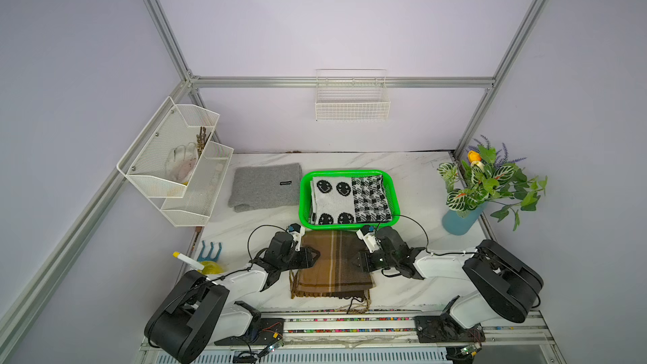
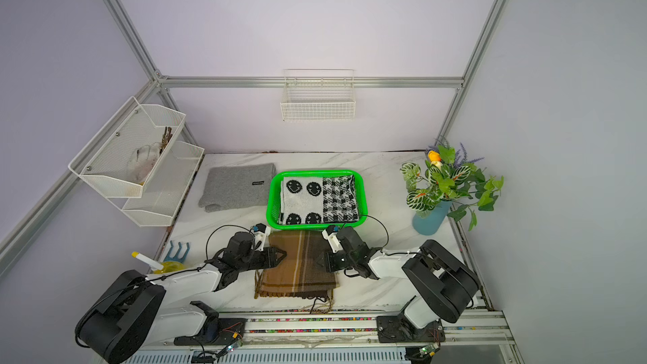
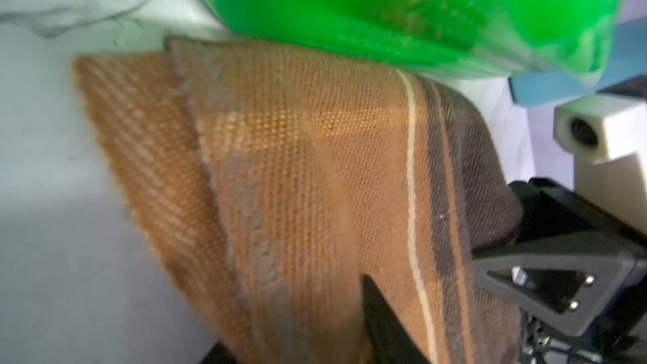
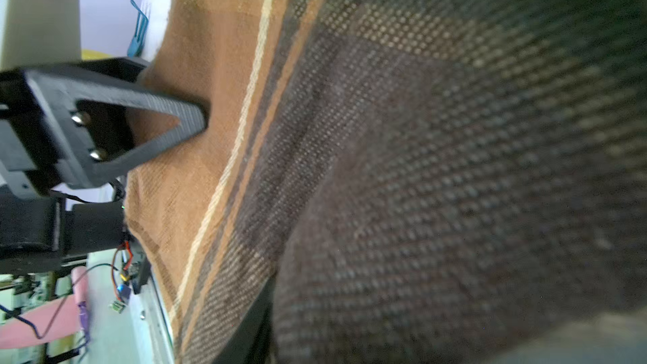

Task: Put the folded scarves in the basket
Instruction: Pick up the scarf at the center of the board, then place the scarf in the basket.

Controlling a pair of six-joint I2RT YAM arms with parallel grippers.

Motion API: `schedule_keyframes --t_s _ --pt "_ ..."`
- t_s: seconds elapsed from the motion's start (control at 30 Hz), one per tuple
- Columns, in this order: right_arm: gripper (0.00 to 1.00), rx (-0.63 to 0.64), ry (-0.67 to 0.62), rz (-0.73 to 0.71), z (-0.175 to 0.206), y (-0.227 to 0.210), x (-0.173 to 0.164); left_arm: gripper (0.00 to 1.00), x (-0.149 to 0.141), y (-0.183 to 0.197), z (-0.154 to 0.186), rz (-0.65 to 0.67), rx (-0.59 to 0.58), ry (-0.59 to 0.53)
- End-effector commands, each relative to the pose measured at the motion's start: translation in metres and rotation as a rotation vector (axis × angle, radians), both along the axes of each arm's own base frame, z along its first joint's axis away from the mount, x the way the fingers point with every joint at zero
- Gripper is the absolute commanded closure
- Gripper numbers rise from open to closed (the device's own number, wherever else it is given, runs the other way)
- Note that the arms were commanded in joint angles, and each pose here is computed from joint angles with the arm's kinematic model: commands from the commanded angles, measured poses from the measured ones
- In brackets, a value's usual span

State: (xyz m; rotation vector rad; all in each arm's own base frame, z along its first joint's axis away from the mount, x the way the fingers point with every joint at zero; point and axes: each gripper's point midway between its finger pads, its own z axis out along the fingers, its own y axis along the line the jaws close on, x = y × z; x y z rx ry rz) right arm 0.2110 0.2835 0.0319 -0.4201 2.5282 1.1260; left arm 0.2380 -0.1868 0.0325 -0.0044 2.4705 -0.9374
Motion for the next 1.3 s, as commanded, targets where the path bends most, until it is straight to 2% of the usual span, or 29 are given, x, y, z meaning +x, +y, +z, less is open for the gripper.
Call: schedule_keyframes --t_s 0.0,0.07,0.13,0.37,0.6,0.8,0.93,1.1,1.27 --pt "0.78 -0.024 0.069 0.033 -0.018 0.001 -0.014 0.84 -0.017 -0.006 -0.004 -0.051 -0.029 0.041" --pt "0.90 -0.009 0.072 0.048 -0.016 0.005 -0.016 1.00 -0.017 -0.009 -0.001 -0.067 -0.052 0.029" --pt "1.00 0.002 0.067 0.059 -0.014 0.007 -0.017 1.00 -0.017 -0.014 0.003 -0.084 -0.079 0.027" --pt "1.00 0.071 0.000 0.091 0.016 0.013 -0.021 1.00 -0.017 -0.019 0.028 -0.106 -0.128 -0.040" --pt "1.00 0.095 -0.097 0.100 0.056 0.007 -0.021 1.00 -0.016 -0.033 0.079 -0.139 -0.240 -0.117" --pt "1.00 0.142 -0.156 0.098 0.091 0.005 -0.023 1.00 -0.020 -0.035 0.124 -0.145 -0.283 -0.171" --pt "1.00 0.162 -0.159 0.104 0.096 0.005 -0.026 1.00 -0.025 -0.033 0.151 -0.138 -0.291 -0.222" --pt "1.00 0.190 -0.176 0.112 0.108 0.008 -0.026 1.00 -0.027 -0.037 0.165 -0.148 -0.312 -0.226" --pt "1.00 0.188 -0.199 0.076 0.114 0.002 -0.025 1.00 -0.025 -0.035 0.165 -0.129 -0.302 -0.230"
